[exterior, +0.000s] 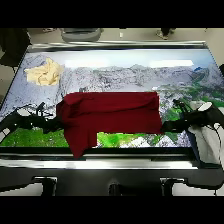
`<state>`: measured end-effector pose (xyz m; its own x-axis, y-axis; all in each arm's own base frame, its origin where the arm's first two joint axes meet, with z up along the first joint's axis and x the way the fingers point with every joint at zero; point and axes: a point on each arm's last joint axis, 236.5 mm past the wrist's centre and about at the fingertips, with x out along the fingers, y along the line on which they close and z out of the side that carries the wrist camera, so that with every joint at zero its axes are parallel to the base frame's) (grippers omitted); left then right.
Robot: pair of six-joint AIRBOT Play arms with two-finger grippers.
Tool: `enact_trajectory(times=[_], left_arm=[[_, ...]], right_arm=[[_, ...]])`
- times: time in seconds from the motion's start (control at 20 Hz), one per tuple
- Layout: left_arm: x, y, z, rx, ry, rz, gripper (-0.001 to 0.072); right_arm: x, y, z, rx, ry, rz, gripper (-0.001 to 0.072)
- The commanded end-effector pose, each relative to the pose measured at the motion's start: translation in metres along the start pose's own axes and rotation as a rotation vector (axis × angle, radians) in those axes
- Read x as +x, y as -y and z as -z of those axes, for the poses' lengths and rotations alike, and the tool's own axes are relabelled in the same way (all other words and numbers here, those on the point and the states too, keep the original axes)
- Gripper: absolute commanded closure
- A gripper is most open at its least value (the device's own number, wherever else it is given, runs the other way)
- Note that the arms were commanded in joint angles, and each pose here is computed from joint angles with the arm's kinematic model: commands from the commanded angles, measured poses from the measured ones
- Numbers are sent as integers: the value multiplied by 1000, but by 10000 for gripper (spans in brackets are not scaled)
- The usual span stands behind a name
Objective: Fold the shirts.
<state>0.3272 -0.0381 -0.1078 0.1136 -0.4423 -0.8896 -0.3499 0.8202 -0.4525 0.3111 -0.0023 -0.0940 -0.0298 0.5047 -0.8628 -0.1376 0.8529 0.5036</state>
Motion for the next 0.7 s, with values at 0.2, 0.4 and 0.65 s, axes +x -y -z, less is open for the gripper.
enact_trajectory(times=[0.2,0.4,0.65], left_arm=[[-4,2,5,60,-26,3,676],[-72,21,-29,240,49,-52,680],[-332,164,-73,507,758,-8,679]], right_arm=[[45,-9,-16,22,-12,-22,630],[-13,-23,-58,-161,68,39,669],[-276,-124,-145,-564,672,467,668]])
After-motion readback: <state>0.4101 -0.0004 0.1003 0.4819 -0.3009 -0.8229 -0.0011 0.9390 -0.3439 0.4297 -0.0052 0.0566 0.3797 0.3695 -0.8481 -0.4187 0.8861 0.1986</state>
